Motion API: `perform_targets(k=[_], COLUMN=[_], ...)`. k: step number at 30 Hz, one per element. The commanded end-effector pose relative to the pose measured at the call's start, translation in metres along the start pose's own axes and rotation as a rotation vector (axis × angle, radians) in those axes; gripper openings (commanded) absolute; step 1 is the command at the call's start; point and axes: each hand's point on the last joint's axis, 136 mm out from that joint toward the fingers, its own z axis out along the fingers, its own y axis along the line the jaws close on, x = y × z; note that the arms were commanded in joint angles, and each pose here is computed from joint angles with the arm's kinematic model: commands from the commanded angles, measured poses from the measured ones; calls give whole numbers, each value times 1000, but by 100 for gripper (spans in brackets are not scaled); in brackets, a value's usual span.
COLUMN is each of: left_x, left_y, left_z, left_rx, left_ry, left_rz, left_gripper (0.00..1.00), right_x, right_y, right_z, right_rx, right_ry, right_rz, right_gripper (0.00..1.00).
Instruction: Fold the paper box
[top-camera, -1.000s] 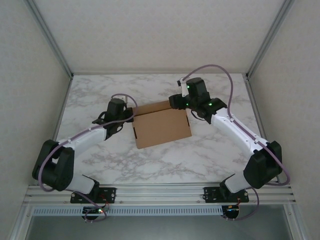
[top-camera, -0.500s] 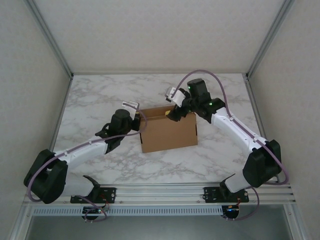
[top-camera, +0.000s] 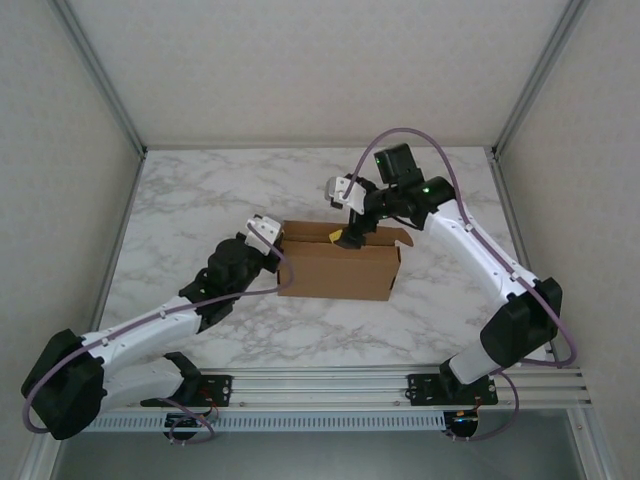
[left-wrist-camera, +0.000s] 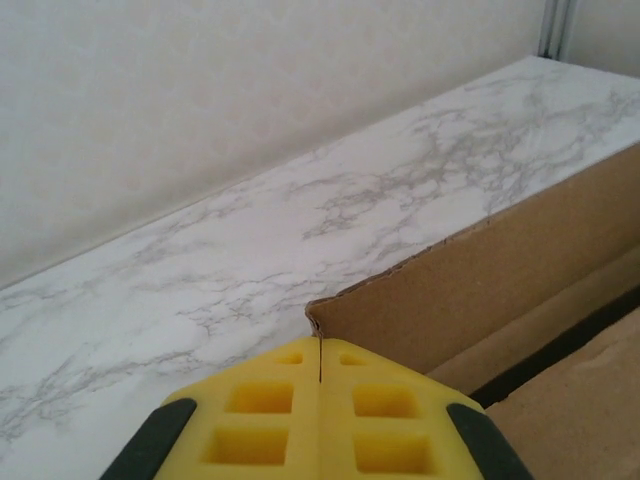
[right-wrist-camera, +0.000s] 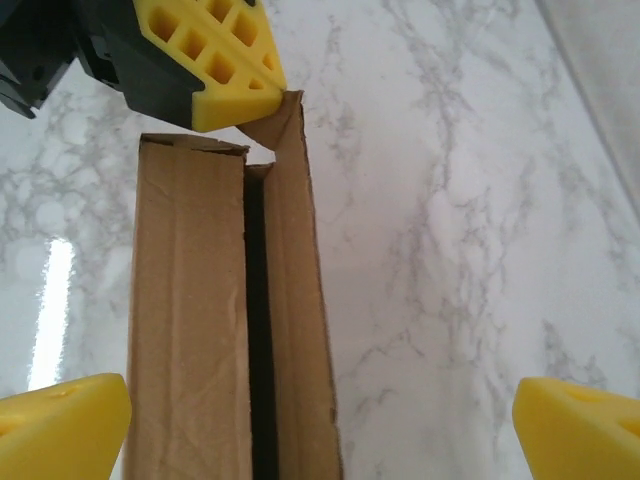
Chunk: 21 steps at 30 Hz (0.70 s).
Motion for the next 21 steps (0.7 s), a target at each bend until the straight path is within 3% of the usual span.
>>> perform_targets(k=[1, 10, 21], left_x=[-3, -4, -6], left_y=[-6, -13, -18], left_z=[-6, -17, -24], left_rx=[16, 35, 51], left_ry=[-41, -88, -120], left_rz=[57, 109, 170], left_gripper=[0, 0, 0], right_x=[13, 30, 42], right_y=[26, 53, 71], right_z=[16, 39, 40], right_rx=[-126, -237, -246], right_ry=[19, 92, 171], right_rz=[99, 208, 188], right_gripper=[99, 99, 99])
